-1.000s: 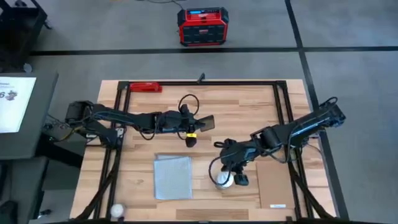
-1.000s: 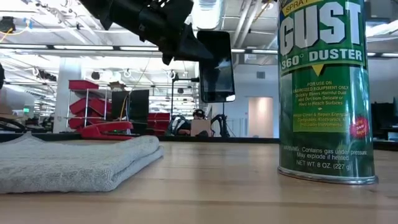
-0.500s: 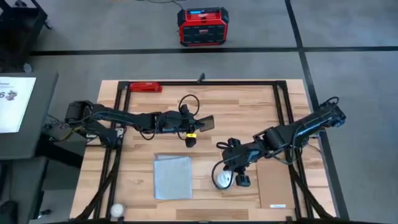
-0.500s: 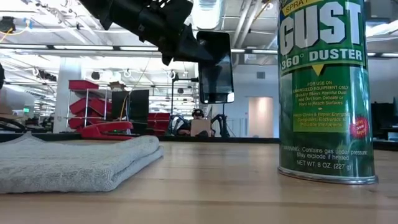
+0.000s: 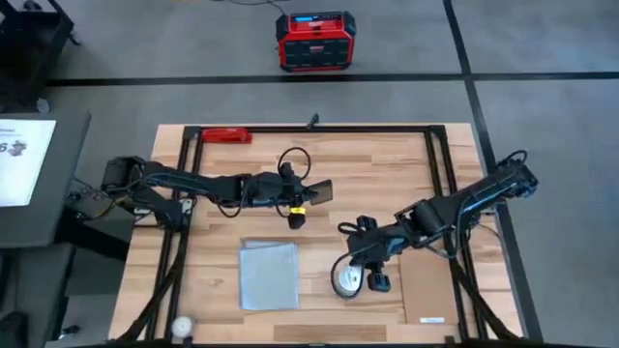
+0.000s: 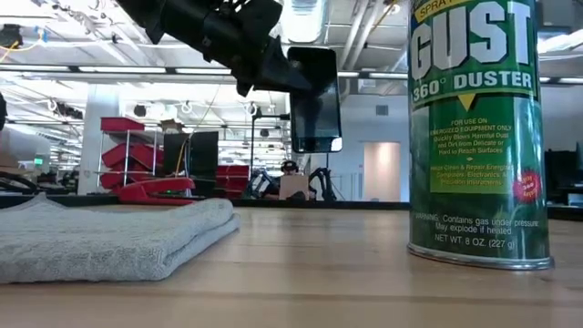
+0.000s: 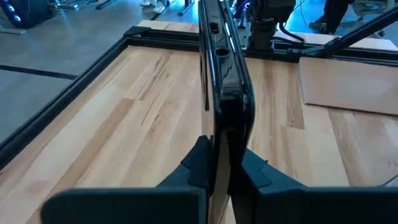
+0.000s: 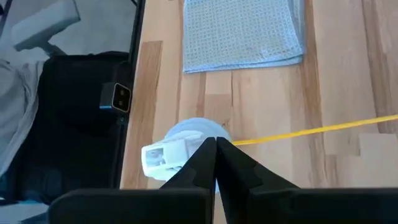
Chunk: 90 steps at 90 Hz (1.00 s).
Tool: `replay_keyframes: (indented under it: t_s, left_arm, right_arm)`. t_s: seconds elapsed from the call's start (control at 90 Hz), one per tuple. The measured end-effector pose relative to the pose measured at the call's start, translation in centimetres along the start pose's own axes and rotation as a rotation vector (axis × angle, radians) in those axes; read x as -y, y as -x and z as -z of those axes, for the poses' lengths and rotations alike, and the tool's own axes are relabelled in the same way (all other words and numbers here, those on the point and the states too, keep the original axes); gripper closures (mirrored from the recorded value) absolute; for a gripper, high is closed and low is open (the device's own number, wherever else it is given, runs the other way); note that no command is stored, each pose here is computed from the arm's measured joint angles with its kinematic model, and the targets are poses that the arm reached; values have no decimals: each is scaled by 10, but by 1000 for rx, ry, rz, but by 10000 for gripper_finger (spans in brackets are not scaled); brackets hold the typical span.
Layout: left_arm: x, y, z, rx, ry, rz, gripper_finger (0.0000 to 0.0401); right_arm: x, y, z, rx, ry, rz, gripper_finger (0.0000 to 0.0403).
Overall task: Apply microfiber cloth
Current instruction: Spray the front of the black phone with the spray bottle
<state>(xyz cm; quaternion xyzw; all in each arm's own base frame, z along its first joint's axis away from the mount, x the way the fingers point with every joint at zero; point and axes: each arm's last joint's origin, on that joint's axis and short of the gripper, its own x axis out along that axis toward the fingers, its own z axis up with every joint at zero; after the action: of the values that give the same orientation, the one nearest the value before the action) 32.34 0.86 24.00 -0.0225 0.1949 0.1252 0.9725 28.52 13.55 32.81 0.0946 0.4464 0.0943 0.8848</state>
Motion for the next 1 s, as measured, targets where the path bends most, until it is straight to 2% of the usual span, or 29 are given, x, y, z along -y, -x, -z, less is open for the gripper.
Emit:
replay_keyframes:
  t_s: [0.322,0.667,1.0]
  left_arm:
    - [9,2,1,-1,-3,25,394]
    - [17,5,-13,-4,-40,44,394]
    - [33,11,-10,-15,-24,-9,394]
  right_arm:
    - [1,-5,0,-11,-3,6,403]
    - [1,-5,0,-14,-3,4,403]
    - [-2,3,-7,8,-2,-10,403]
